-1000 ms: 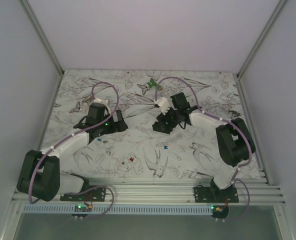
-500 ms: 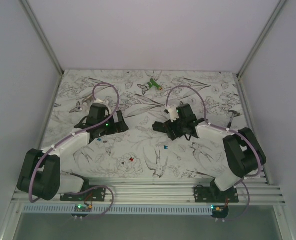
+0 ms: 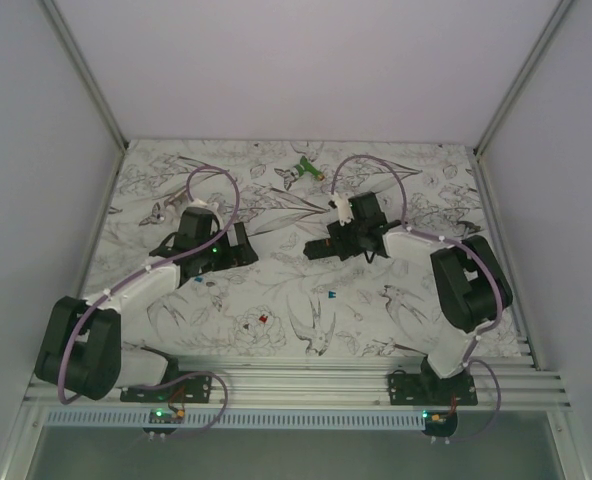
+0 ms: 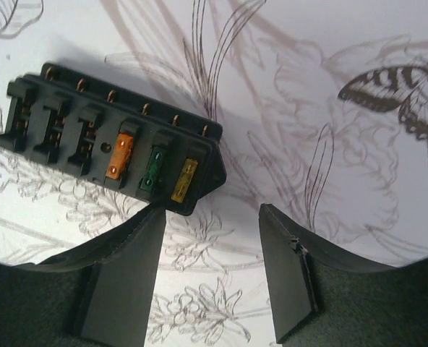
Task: Snap on the fuse box
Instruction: Adjust the fuse box base at the center of the board, then pick up the fuse from the center of the board.
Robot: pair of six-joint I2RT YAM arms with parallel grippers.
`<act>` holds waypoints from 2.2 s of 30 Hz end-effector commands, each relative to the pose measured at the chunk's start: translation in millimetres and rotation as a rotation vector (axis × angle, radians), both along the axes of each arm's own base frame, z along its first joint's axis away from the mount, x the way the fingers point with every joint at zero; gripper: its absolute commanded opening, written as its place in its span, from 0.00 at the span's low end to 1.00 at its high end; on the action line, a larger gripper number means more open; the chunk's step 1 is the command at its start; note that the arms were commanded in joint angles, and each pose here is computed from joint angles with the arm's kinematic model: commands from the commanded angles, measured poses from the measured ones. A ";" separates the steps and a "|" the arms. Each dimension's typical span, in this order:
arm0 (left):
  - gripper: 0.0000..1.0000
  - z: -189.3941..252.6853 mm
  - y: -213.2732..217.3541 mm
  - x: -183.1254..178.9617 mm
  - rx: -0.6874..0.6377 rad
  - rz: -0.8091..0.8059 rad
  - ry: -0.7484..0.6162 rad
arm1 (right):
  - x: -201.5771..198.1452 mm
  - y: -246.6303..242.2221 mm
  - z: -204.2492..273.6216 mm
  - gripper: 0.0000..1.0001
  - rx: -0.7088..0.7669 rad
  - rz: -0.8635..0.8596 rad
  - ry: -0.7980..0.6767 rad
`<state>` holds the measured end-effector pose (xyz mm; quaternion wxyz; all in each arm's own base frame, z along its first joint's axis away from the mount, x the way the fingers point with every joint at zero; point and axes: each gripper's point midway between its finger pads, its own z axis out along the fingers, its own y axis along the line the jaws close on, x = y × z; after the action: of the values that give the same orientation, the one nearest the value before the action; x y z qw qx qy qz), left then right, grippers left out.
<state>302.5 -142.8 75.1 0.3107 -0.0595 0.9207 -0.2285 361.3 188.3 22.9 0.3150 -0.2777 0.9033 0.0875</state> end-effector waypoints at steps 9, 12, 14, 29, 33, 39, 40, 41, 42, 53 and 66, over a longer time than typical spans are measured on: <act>1.00 -6.0 -2.6 -7.3 -0.011 -0.004 0.042 | 31.2 9.3 28.6 0.60 0.015 -0.020 -0.061; 1.00 -7.0 -2.2 -8.0 -0.009 -0.003 0.045 | 14.9 7.8 37.1 0.60 0.000 0.006 -0.040; 1.00 -6.9 -2.0 -7.6 -0.009 -0.002 0.045 | -2.7 8.2 40.3 0.61 -0.006 0.044 -0.009; 1.00 -8.1 3.1 -15.4 0.002 0.022 0.058 | -106.4 38.5 33.5 0.55 -0.171 0.466 0.222; 1.00 -8.7 7.2 -17.0 0.018 0.030 0.051 | -114.2 42.7 26.3 0.55 -0.210 0.523 0.254; 1.00 -0.5 9.1 -17.0 0.020 0.034 0.022 | -123.9 43.7 9.5 0.55 -0.271 0.570 0.288; 1.00 -0.5 9.3 -17.0 0.020 0.035 0.022 | -124.5 43.8 8.2 0.55 -0.273 0.574 0.290; 1.00 -0.2 9.2 -16.6 0.020 0.035 0.022 | -125.5 44.0 6.7 0.55 -0.278 0.579 0.293; 1.00 -0.3 8.9 -16.8 0.019 0.033 0.023 | -126.7 44.1 5.1 0.56 -0.284 0.585 0.298; 1.00 -2.0 11.3 -16.4 0.032 0.043 0.028 | -105.5 35.3 -9.0 0.56 -0.378 0.529 0.234; 1.00 -2.9 11.9 -17.7 0.036 0.042 0.035 | -84.4 27.7 -6.2 0.54 -0.267 0.323 0.244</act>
<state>291.0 -132.5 76.1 0.3105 -0.0781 0.9238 -0.2100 269.7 213.7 13.6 0.1312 -0.4867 0.8629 0.0350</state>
